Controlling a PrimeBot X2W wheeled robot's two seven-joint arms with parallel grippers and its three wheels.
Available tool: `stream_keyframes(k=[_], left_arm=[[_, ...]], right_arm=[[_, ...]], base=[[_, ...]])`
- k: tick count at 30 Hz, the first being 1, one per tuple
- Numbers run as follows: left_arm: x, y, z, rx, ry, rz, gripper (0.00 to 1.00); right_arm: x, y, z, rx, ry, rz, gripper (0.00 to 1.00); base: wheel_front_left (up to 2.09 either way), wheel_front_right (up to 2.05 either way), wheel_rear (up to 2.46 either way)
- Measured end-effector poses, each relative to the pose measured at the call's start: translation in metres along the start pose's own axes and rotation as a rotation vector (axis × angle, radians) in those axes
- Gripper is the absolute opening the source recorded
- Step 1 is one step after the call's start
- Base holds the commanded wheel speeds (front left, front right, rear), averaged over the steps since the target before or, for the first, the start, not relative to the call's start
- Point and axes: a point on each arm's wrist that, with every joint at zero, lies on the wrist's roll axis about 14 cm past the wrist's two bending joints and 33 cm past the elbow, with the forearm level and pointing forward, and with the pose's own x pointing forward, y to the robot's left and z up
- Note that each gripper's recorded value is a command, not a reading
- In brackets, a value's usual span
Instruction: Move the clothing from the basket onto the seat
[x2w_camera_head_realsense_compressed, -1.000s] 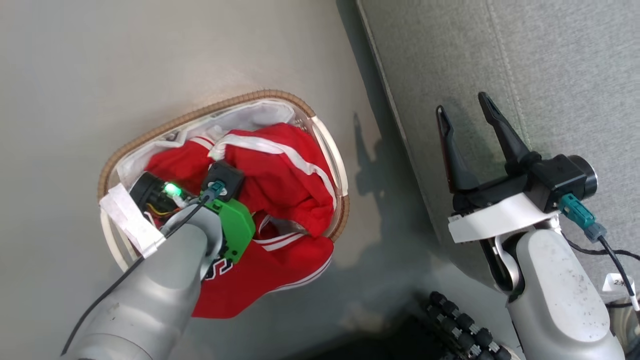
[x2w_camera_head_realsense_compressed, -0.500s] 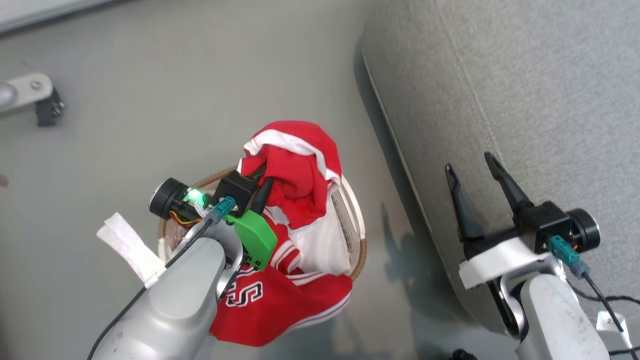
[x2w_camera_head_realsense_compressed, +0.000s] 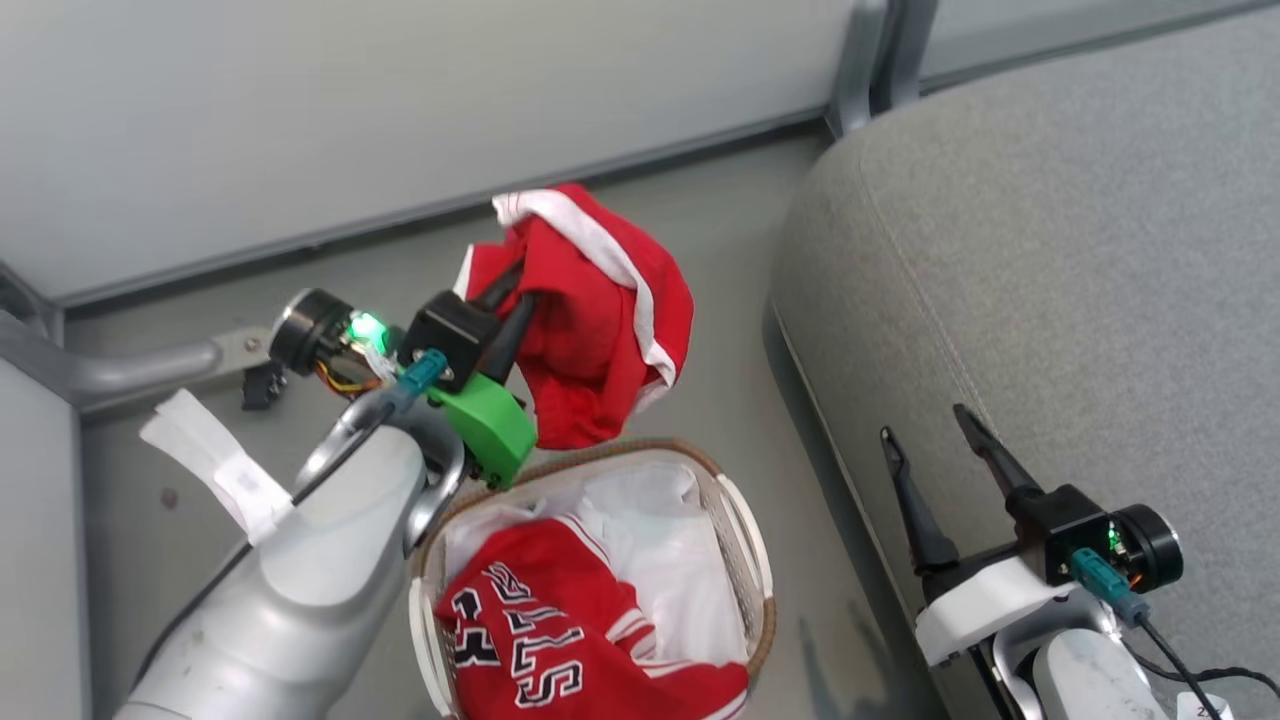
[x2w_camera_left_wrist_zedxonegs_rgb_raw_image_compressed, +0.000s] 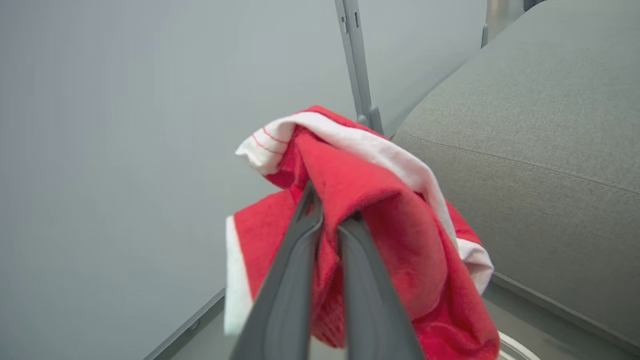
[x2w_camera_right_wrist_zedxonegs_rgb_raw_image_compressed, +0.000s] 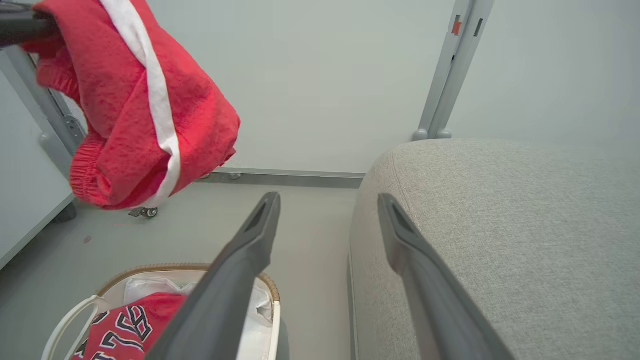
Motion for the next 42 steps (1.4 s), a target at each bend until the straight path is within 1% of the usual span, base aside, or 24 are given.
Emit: stream_keyframes(k=[5, 9, 16, 21, 26, 31, 35, 42], left_arm=[[-0.011, 0.014, 0.057, 0.114, -0.073, 0.028, 0.00], [-0.018, 0.017, 0.100, 0.174, -0.140, 0.040, 0.00], [-0.026, 0.012, 0.136, 0.248, -0.181, 0.033, 0.00], [-0.028, 0.002, 0.152, 0.272, -0.209, 0.017, 0.00], [-0.033, -0.004, 0.156, 0.276, -0.215, 0.010, 0.00], [-0.040, -0.009, 0.162, 0.281, -0.232, 0.004, 0.00], [-0.045, -0.013, 0.165, 0.278, -0.249, -0.002, 0.00], [-0.053, -0.021, 0.166, 0.262, -0.264, -0.015, 0.00]], right_arm=[[-0.006, 0.019, 0.027, -0.003, -0.076, 0.054, 1.00], [-0.004, 0.039, 0.051, 0.001, -0.146, 0.114, 1.00], [0.012, 0.077, 0.095, 0.016, -0.262, 0.238, 1.00], [0.020, 0.102, 0.113, 0.033, -0.303, 0.314, 1.00], [0.025, 0.122, 0.125, 0.045, -0.329, 0.377, 1.00], [0.030, 0.126, 0.129, 0.039, -0.334, 0.387, 1.00], [0.039, 0.123, 0.129, 0.020, -0.330, 0.375, 1.00], [0.055, 0.122, 0.119, 0.010, -0.280, 0.365, 1.00]], base=[[0.00, 0.00, 0.00], [0.00, 0.00, 0.00], [0.00, 0.00, 0.00], [0.00, 0.00, 0.00], [0.00, 0.00, 0.00], [0.00, 0.00, 0.00], [0.00, 0.00, 0.00], [0.00, 0.00, 0.00]])
